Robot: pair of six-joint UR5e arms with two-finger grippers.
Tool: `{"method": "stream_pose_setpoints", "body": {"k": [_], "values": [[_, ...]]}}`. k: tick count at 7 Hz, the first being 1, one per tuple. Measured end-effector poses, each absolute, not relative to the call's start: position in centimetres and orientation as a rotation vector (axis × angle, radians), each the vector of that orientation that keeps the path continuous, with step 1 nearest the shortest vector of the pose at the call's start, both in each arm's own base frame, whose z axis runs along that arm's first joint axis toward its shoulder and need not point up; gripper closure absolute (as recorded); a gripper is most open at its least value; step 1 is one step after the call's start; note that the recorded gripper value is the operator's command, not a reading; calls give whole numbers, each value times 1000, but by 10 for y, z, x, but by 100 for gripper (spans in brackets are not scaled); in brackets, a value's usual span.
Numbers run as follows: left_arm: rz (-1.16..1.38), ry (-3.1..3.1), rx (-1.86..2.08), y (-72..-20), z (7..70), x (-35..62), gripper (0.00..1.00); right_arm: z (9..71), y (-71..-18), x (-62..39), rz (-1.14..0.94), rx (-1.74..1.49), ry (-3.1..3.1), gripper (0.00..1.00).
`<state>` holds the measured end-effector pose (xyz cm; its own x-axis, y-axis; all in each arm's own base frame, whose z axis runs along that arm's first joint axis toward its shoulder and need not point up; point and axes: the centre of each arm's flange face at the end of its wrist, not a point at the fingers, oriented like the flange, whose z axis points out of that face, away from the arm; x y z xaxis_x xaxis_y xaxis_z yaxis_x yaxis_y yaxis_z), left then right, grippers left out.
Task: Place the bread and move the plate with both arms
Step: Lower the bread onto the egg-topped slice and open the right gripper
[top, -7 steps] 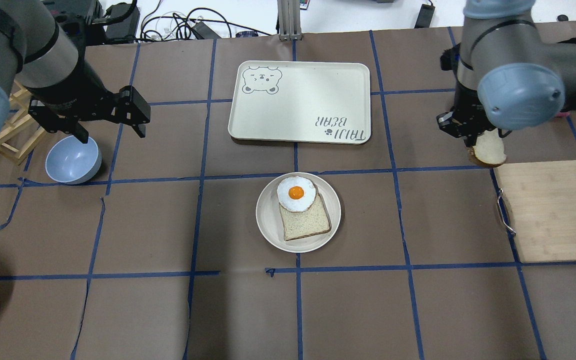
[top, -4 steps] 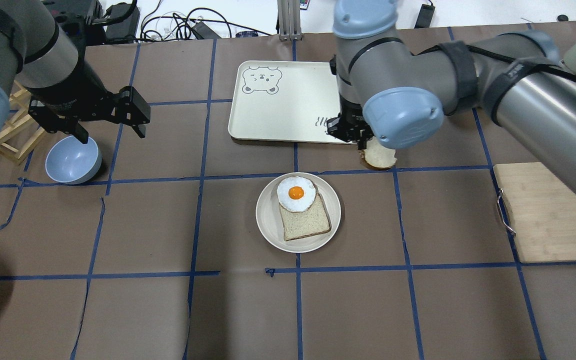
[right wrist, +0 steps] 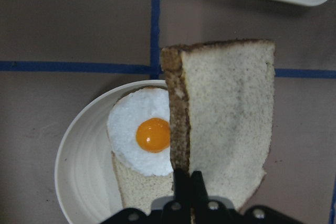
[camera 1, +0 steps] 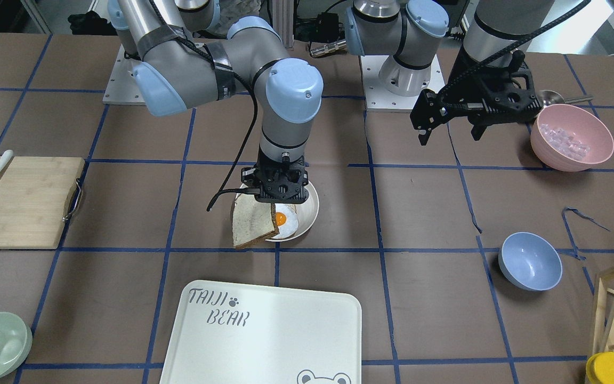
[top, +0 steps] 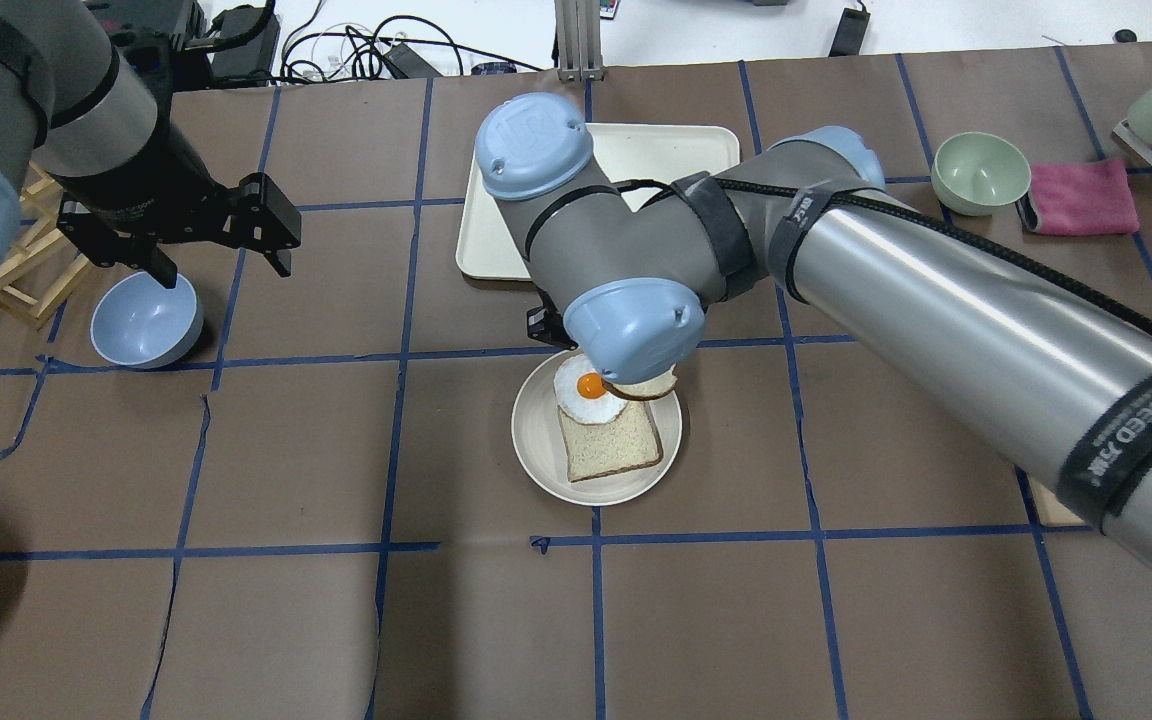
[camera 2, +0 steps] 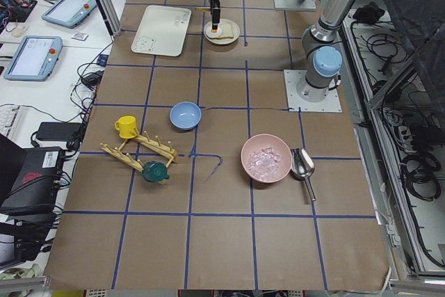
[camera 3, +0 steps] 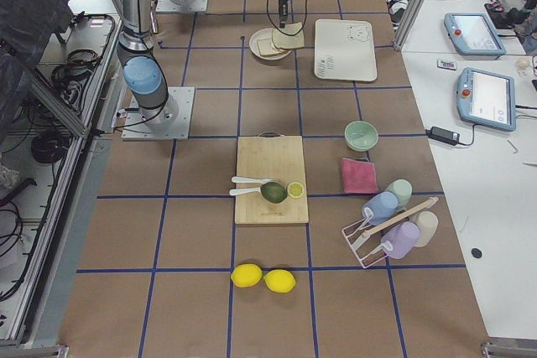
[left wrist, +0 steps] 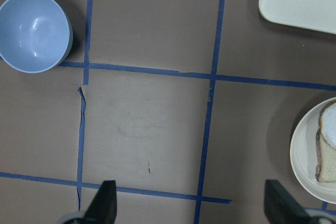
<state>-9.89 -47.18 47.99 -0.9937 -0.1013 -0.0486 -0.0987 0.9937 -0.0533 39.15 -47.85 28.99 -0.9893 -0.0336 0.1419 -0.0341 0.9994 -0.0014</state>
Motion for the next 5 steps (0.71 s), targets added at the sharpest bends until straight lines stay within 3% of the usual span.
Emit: {"method": "stream_pose_setpoints", "body": {"k": [4,5], "values": [[-77,3086,-155,-472,480,-99,0,260,-450,422,-40,31,-2971,100],[-78,3086,-155,-472,480,-99,0,255,-443,422,-56,21,-2964,9]]}}
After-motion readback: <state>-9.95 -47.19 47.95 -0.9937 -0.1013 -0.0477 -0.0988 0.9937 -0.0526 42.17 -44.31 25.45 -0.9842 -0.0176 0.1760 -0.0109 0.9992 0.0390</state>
